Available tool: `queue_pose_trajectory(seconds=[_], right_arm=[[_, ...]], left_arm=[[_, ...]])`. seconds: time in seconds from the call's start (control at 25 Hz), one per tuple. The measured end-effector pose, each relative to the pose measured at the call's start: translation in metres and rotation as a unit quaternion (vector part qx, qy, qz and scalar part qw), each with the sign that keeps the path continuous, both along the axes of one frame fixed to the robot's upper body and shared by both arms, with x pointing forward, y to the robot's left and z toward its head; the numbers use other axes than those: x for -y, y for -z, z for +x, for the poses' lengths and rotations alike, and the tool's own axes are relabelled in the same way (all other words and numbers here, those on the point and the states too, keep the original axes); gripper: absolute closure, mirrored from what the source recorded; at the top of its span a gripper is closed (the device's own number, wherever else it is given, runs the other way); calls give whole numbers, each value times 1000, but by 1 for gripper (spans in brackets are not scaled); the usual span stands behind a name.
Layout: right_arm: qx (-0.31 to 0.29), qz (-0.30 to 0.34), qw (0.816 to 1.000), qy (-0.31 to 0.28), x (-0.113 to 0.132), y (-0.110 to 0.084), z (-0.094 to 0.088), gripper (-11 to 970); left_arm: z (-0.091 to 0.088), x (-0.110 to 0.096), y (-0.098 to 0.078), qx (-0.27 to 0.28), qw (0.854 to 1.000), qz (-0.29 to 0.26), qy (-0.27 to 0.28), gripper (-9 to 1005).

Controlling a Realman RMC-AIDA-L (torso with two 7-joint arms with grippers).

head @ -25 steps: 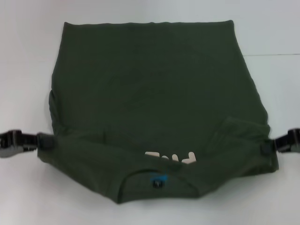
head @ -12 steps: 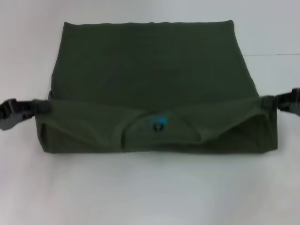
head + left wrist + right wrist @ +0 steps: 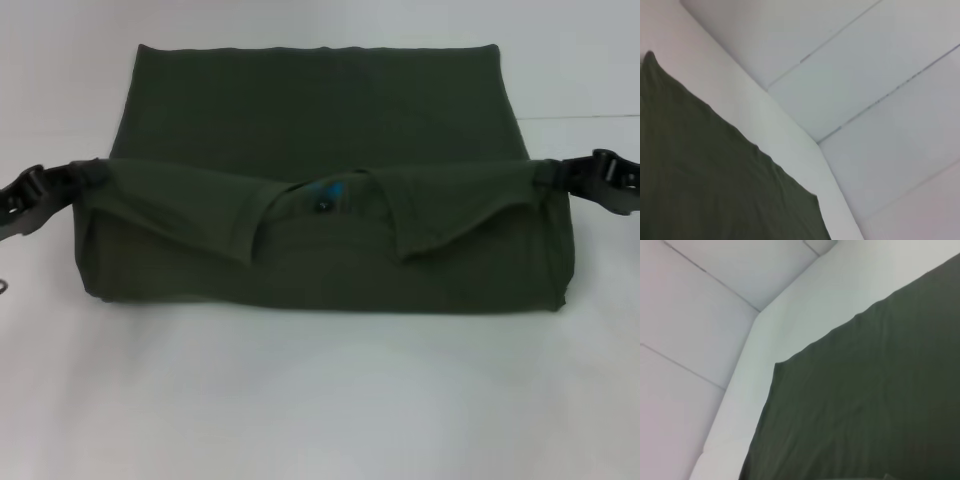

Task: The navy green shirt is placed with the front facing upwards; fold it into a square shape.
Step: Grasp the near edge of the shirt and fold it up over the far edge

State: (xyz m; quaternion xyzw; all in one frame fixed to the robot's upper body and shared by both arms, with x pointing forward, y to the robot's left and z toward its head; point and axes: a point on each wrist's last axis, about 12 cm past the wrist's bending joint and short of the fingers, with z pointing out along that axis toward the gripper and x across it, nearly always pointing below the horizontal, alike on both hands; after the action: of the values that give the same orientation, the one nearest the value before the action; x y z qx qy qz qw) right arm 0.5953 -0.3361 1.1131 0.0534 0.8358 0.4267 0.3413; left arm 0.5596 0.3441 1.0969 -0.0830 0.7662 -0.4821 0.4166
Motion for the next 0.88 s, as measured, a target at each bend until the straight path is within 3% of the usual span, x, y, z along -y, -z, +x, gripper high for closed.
queue_pose_trajectory(seconds=[0.88], right_arm=[[50,-28,993,105,-16,6,30,927]], left_arm=[[42,56,9,83,992,49,-79,920]])
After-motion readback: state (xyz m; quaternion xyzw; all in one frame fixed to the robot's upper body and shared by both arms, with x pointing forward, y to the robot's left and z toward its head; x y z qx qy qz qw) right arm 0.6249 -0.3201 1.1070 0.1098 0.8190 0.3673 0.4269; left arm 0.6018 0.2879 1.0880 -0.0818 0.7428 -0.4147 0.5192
